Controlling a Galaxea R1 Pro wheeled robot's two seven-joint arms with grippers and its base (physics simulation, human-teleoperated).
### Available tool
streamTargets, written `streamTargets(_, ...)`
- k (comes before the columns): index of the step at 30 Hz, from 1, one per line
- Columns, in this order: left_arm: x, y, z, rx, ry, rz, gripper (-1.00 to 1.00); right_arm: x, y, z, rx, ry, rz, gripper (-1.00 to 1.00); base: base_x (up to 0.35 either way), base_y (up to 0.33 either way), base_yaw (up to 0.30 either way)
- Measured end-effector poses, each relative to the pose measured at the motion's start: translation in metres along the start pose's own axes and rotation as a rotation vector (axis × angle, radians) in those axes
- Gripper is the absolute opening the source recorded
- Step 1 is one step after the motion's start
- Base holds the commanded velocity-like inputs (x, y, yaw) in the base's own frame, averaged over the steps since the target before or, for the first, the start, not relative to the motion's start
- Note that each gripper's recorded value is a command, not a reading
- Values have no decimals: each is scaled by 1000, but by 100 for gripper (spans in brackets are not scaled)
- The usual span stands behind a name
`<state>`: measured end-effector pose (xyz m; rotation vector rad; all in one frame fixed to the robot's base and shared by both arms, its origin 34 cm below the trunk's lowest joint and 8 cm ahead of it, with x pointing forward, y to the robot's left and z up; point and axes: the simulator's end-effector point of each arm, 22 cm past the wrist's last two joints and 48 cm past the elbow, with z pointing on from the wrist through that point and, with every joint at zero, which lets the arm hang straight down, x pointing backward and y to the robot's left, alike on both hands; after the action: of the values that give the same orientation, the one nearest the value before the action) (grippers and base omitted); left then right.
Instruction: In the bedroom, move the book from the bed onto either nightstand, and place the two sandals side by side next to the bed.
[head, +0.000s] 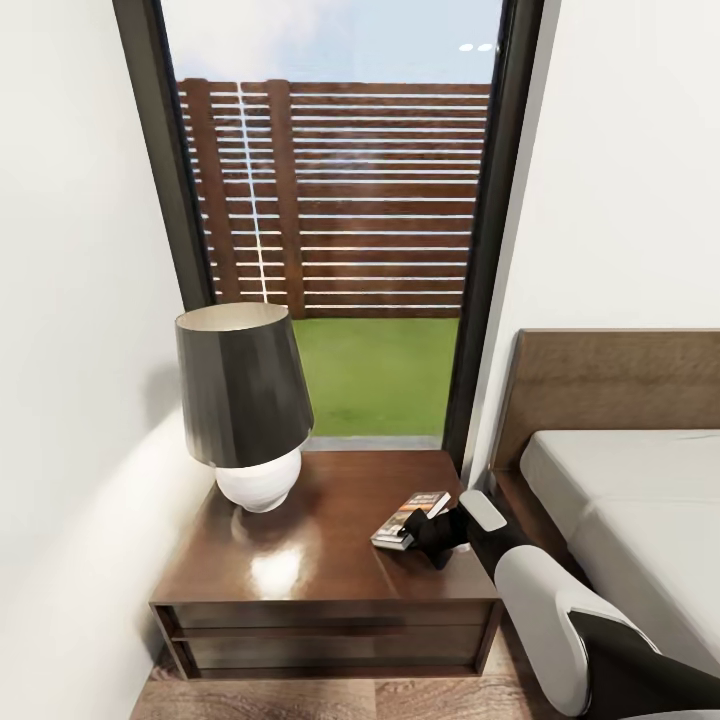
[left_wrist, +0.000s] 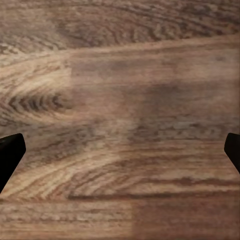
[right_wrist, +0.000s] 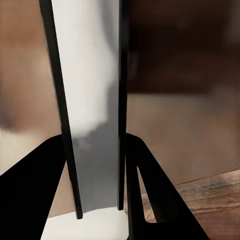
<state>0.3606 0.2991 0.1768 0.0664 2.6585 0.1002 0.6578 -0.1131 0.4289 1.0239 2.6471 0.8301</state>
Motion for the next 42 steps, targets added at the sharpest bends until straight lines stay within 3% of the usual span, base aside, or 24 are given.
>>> streamTargets(14, 0, 0, 0, 0, 0, -1, 100, 0, 0, 0, 0, 0, 0, -100, 0, 0, 0)
streamTargets(15, 0, 0, 0, 0, 0, -1, 100, 0, 0, 0, 0, 0, 0, 100, 0, 0, 0)
streamTargets(16, 0, 0, 0, 0, 0, -1, 100, 1, -7, 1, 27, 2, -25, 100, 0, 0, 0)
streamTargets(42, 0, 0, 0, 0, 0, 0, 100, 1, -7, 1, 28, 1, -25, 100, 0, 0, 0)
